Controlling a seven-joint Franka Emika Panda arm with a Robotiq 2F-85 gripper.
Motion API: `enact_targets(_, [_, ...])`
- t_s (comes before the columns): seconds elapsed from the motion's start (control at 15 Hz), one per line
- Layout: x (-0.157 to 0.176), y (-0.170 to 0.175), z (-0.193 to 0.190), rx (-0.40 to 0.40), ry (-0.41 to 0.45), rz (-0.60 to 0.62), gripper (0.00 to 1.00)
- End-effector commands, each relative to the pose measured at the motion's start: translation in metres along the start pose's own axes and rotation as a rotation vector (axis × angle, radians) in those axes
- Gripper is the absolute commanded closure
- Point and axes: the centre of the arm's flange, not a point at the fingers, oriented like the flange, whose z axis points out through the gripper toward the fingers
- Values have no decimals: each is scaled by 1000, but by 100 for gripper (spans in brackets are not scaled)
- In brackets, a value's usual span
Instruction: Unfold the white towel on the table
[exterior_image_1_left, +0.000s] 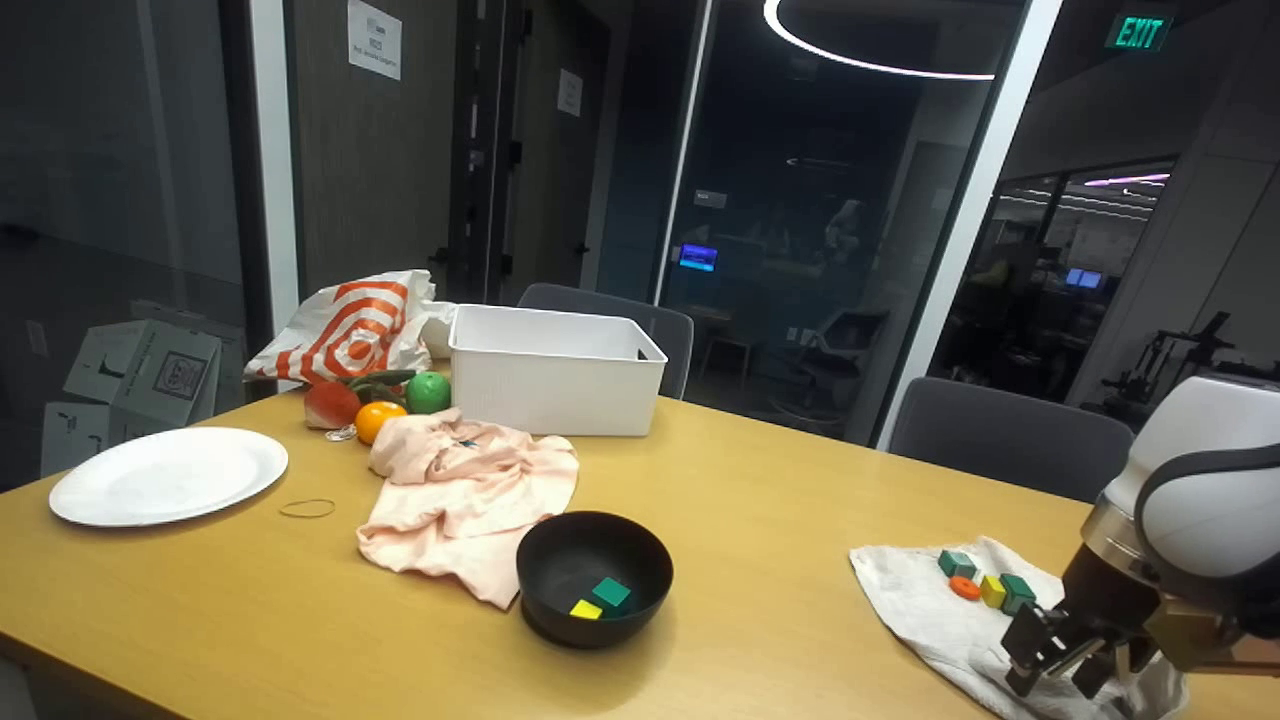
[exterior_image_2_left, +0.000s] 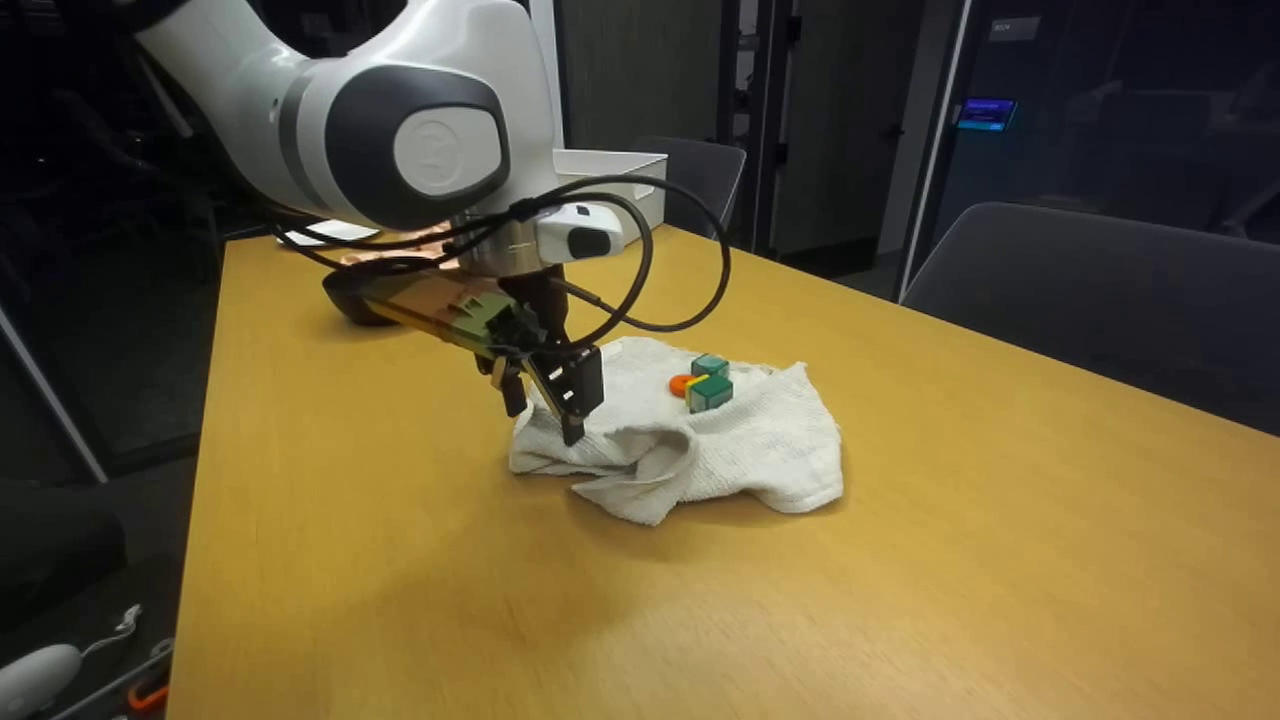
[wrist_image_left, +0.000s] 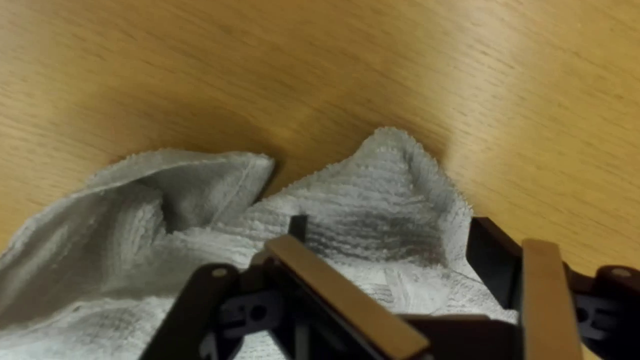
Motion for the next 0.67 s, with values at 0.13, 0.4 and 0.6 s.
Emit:
enact_targets(0.13, [-2, 1, 0, 30, 66, -17, 63])
enact_targets(0.4, [-1, 6, -6, 19, 82, -16, 94])
enact_targets(0.6, [3, 15, -20, 1, 102, 3, 97])
